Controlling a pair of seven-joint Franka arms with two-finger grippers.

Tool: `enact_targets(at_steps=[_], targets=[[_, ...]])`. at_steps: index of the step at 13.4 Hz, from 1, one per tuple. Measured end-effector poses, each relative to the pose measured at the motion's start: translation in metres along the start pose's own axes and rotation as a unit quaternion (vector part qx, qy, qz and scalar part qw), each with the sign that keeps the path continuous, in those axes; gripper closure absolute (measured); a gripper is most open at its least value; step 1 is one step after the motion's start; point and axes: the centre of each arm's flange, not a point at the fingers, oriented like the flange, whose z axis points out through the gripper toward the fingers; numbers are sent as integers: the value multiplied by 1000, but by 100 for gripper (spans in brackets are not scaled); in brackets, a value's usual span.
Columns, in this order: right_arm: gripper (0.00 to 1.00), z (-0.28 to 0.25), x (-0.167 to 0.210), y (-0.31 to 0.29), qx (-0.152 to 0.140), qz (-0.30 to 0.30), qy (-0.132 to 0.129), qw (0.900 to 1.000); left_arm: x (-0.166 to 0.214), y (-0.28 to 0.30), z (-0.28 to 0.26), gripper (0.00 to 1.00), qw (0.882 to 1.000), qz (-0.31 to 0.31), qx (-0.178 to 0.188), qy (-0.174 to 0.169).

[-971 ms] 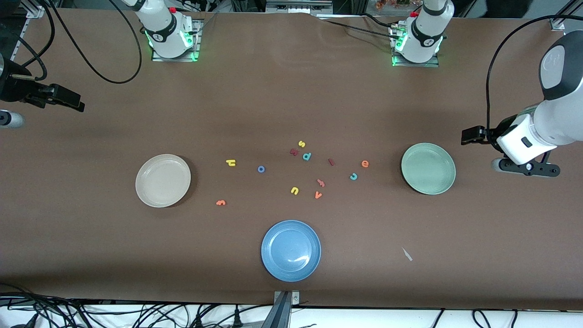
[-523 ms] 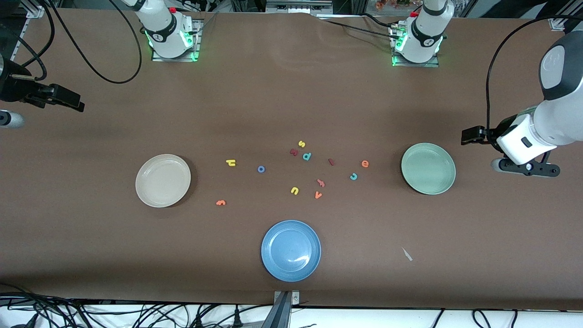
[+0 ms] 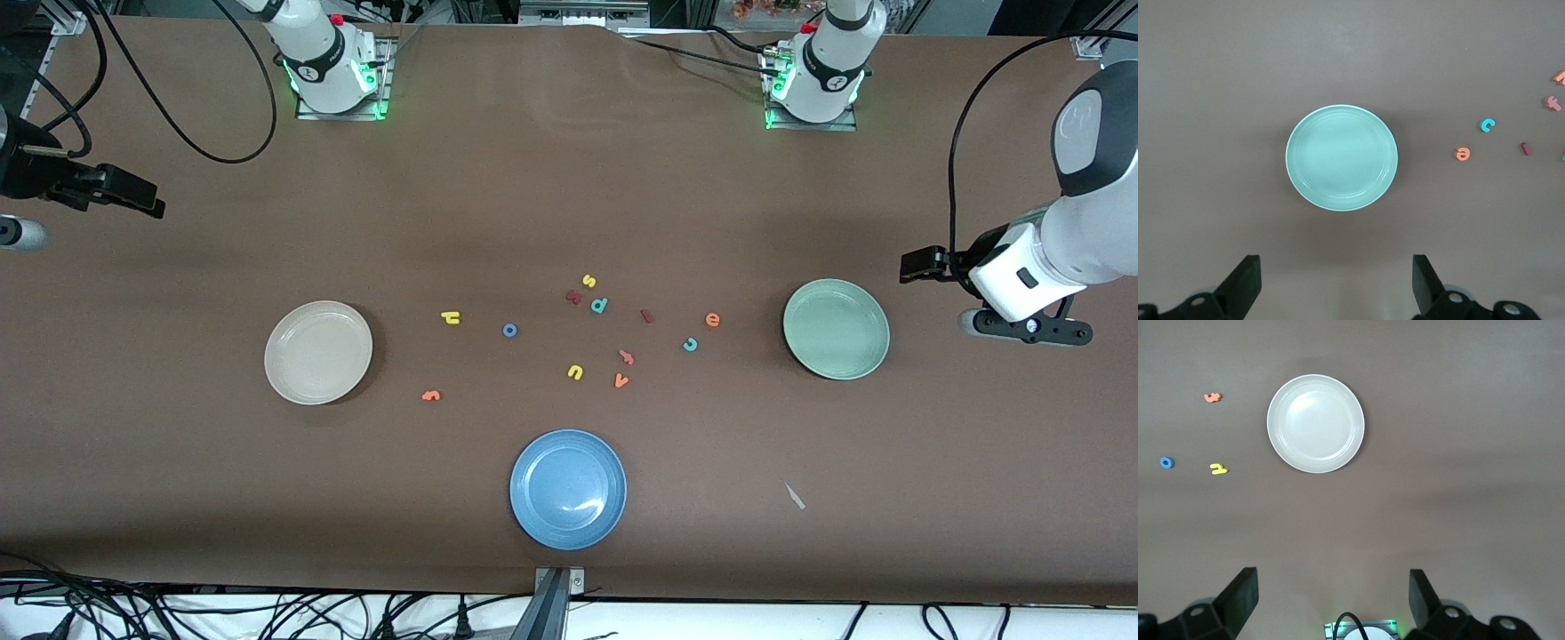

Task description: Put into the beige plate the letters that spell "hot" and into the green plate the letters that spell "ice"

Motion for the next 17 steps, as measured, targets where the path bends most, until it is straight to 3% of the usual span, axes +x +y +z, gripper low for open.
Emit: enact_targets(at_steps=[17], targets=[[0, 1, 1, 1, 0, 1, 0, 1000, 0, 7, 0, 0, 1000, 5, 1, 0]])
